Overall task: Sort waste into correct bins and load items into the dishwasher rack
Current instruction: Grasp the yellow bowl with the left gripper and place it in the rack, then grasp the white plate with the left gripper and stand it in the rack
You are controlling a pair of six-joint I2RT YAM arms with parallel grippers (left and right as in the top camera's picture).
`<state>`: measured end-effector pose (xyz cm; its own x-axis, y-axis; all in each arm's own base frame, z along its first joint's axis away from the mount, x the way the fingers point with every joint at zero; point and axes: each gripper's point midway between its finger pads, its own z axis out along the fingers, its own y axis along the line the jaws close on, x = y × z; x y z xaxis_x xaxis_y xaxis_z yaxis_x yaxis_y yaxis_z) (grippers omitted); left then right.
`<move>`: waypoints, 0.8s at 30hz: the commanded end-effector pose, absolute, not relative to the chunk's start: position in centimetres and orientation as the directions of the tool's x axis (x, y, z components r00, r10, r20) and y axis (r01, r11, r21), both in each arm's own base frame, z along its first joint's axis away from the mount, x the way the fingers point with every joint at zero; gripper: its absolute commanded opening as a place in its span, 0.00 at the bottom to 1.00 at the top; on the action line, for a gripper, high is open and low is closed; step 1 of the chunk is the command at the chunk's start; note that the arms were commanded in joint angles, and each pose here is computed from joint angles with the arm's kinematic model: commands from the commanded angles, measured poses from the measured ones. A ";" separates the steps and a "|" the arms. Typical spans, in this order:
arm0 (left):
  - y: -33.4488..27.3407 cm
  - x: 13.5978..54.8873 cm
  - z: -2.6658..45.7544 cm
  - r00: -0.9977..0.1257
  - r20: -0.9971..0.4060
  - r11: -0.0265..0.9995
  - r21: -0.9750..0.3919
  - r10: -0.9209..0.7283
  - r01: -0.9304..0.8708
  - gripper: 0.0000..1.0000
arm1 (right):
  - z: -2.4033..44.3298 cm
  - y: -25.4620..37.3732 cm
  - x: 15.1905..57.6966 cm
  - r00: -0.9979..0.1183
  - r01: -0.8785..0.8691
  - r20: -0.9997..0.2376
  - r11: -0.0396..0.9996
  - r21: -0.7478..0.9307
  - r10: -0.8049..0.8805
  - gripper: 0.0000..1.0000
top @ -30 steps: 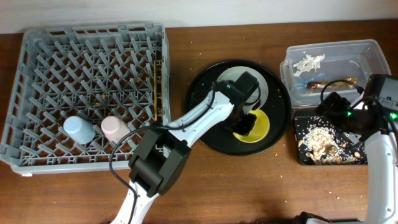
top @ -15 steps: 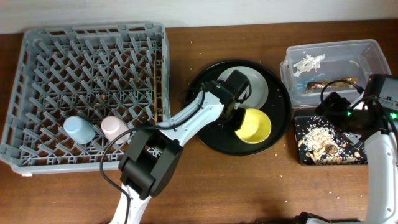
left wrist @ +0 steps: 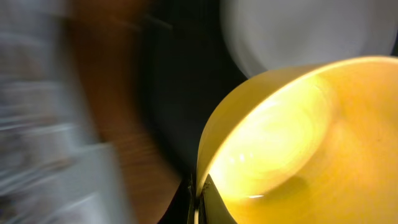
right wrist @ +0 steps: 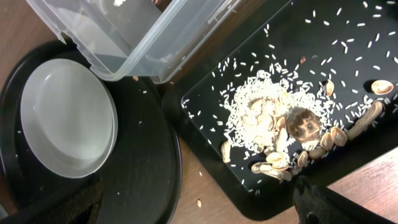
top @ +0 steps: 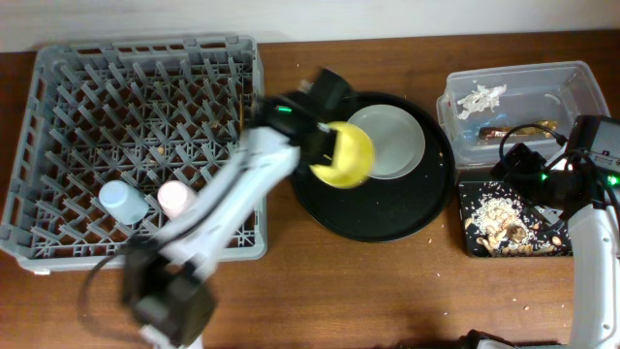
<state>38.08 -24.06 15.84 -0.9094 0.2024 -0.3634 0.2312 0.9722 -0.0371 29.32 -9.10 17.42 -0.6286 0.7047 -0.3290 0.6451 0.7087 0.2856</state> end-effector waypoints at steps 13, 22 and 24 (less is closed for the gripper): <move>13.7 42.4 18.3 -0.885 -0.460 0.359 0.817 -0.069 -0.452 0.00 | 17.6 -9.4 29.3 -0.617 0.655 -0.337 0.702 0.280 0.711 0.98; 12.6 42.9 18.5 -0.938 -0.343 0.156 0.930 0.056 -0.332 0.00 | 17.6 -9.4 29.3 -0.617 0.655 -0.337 0.702 0.280 0.711 0.98; 12.3 42.9 18.7 -0.940 -0.335 0.146 0.935 0.069 -0.323 0.00 | 17.6 -9.4 29.3 -0.617 0.655 -0.337 0.702 0.280 0.711 0.98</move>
<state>42.85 12.41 19.16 -0.9245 0.0469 -0.3782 -0.3639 0.1865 0.9126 29.29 -9.09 17.41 -0.6287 0.7051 -0.3279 0.6456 0.7083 0.2853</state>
